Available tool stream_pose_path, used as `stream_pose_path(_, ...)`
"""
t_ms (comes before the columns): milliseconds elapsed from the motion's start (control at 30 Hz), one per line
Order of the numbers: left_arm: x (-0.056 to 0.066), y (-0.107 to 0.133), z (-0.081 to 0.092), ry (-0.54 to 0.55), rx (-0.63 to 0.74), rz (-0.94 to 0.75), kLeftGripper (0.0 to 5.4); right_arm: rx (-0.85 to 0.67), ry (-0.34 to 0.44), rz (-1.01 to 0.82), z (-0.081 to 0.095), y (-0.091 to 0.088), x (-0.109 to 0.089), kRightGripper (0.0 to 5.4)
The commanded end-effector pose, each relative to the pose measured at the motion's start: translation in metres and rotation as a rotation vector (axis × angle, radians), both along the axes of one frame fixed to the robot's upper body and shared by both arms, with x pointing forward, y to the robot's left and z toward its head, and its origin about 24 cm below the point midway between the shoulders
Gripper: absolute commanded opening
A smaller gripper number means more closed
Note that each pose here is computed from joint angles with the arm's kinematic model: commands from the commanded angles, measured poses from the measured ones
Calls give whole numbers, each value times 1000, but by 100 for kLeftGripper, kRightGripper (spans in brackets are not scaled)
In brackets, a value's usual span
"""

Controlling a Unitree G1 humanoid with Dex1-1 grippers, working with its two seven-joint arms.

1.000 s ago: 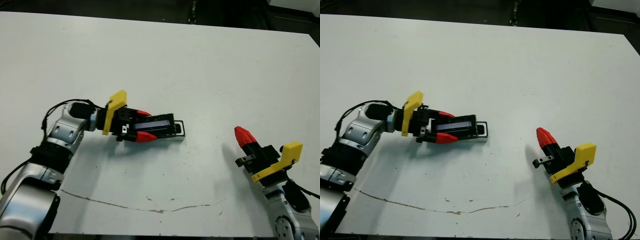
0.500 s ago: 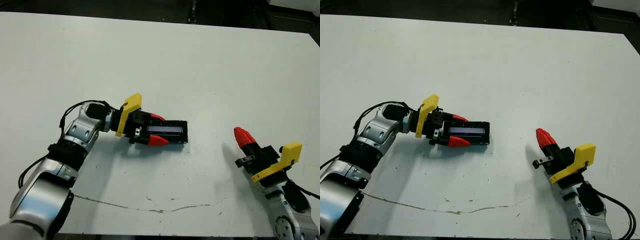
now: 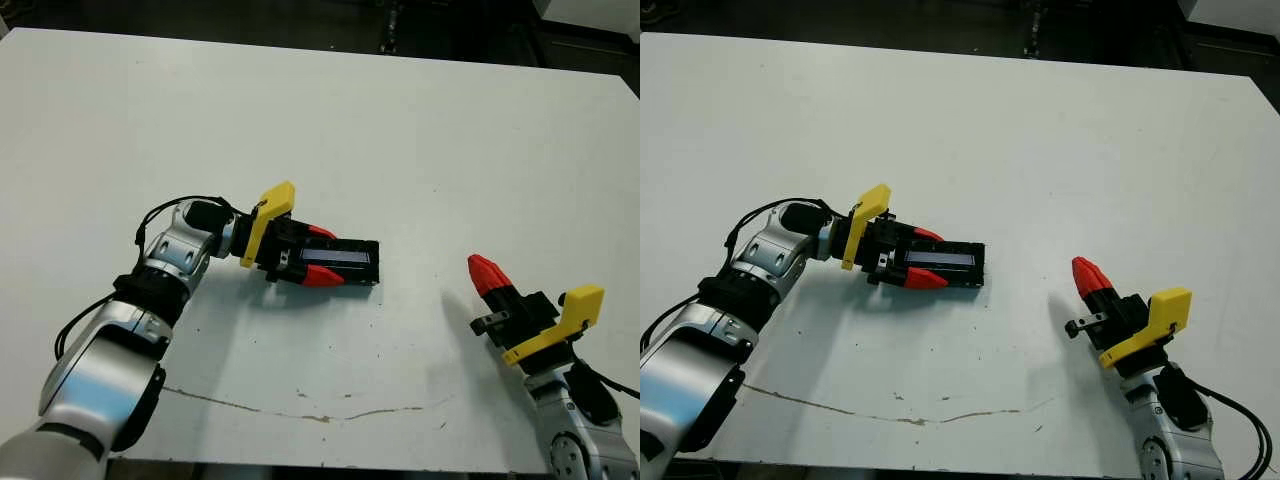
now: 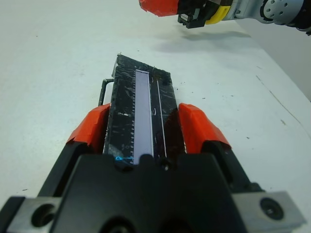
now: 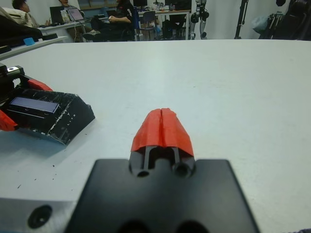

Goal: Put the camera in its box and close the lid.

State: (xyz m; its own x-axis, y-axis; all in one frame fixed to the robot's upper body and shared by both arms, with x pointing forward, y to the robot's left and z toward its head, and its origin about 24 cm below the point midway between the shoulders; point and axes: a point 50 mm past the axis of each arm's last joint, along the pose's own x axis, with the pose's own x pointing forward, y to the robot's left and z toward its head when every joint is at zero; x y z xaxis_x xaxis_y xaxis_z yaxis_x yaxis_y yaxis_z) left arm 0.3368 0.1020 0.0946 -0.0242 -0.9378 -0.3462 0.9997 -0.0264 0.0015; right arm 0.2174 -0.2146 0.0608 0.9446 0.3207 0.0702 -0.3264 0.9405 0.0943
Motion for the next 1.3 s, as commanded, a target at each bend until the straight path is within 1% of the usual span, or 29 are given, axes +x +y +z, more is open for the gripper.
stream_pose_path(33,-5,-7,-18,67,42,1,308,4,20,-4,-2,-3,-2,0)
stream_pose_path(233,-4,-1,-13,63,42,19,308,-4,26,-14,-2,-2,-2,0)
stream_pose_path(400,-2,7,-8,76,-7,29,308,12,27,-3,-2,-2,-1,0)
stream_pose_path(533,0,15,-1,65,-55,57,308,1,26,-1,-3,-2,-1,0)
stream_pose_path(667,3,24,5,106,-138,93,308,16,34,-2,-3,-2,-1,0)
stream_pose_path(767,5,31,9,145,-158,121,308,12,37,-5,-3,-1,-1,0)
stream_pose_path(867,6,35,11,144,-176,129,308,4,26,1,-3,-2,-1,0)
stream_pose_path(1100,6,43,9,172,-195,163,307,18,39,-2,-3,-2,-2,0)
stream_pose_path(1300,5,49,3,195,-201,193,307,15,29,10,-4,-2,-1,0)
